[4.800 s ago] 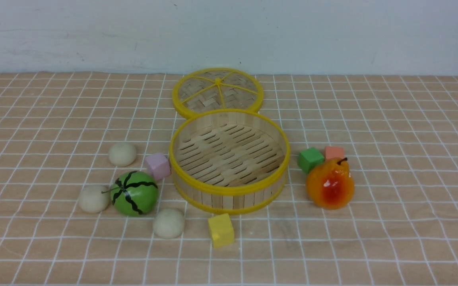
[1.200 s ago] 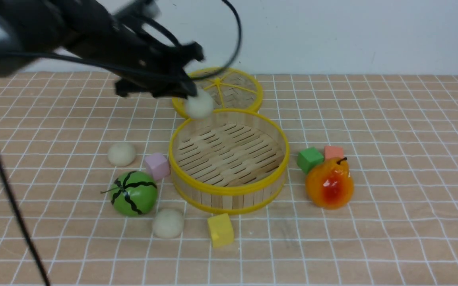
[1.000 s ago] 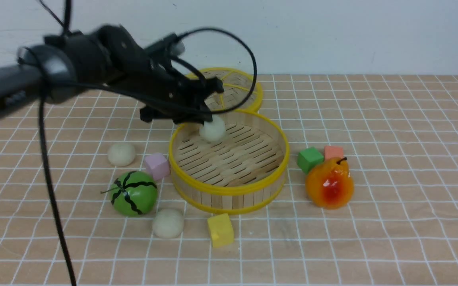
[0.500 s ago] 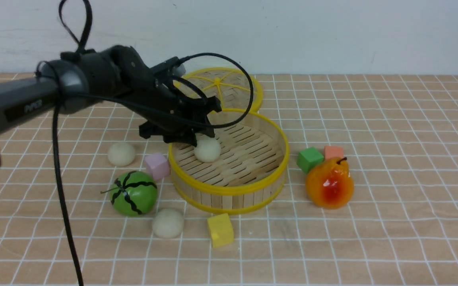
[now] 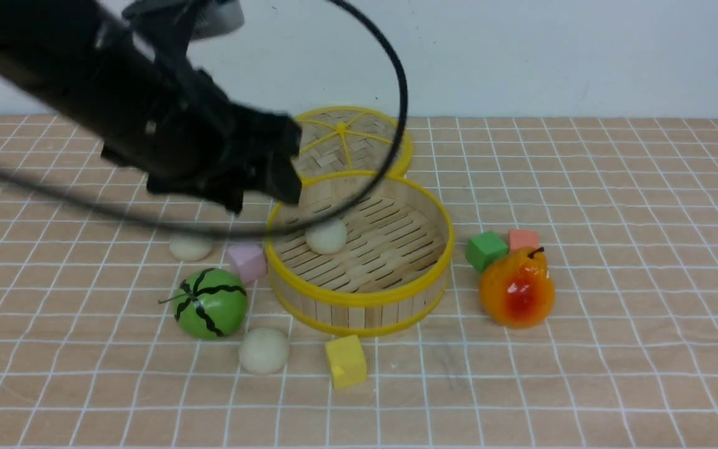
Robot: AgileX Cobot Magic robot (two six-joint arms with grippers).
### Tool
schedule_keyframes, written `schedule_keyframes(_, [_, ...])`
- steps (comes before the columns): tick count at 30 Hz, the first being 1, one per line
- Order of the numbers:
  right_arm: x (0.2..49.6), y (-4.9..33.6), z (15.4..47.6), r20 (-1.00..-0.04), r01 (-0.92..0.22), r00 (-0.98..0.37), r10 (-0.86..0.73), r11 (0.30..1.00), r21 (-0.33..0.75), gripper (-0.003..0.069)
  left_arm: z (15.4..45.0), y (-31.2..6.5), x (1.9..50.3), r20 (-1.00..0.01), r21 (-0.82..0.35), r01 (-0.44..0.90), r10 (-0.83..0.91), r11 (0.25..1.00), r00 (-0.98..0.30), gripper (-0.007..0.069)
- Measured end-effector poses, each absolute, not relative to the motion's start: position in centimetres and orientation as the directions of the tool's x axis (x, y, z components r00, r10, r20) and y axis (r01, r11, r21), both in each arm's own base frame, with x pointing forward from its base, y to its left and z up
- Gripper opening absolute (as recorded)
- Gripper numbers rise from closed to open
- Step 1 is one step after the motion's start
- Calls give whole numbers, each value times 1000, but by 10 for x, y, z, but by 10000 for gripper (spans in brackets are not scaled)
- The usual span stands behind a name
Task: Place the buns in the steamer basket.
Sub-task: Use the left arm to grab a steamed stuffed bun
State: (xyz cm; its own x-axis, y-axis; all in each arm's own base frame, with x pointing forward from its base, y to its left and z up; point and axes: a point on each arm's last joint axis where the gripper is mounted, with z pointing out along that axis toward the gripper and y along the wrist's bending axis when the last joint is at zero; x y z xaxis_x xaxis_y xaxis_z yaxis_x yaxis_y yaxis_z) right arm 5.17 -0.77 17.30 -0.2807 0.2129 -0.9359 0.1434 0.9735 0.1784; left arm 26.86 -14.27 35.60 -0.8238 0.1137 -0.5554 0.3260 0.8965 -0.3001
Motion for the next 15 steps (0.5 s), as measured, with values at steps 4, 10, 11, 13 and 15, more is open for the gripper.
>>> schedule_keyframes(4, [52, -8, 173, -936, 143, -281, 213, 973, 178, 241, 322, -150, 258, -472, -240, 316, 174, 918, -864, 438])
schedule_keyframes(10, [52, -8, 173, -936, 143, -281, 213, 973, 178, 241, 279, -167, 277, -435, -114, 279, 204, 954, -877, 416])
schedule_keyframes(11, [52, -8, 173, -936, 143, -281, 213, 973, 178, 241, 271, -168, 283, -430, -92, 268, 205, 959, -880, 410])
schedule_keyframes(13, [52, -8, 173, -936, 143, -281, 213, 973, 178, 241, 255, -169, 293, -417, -43, 256, 216, 966, -883, 396])
schedule_keyframes(15, [52, -8, 173, -936, 143, -281, 213, 973, 178, 241, 236, -172, 304, -410, -9, 237, 213, 971, -887, 382])
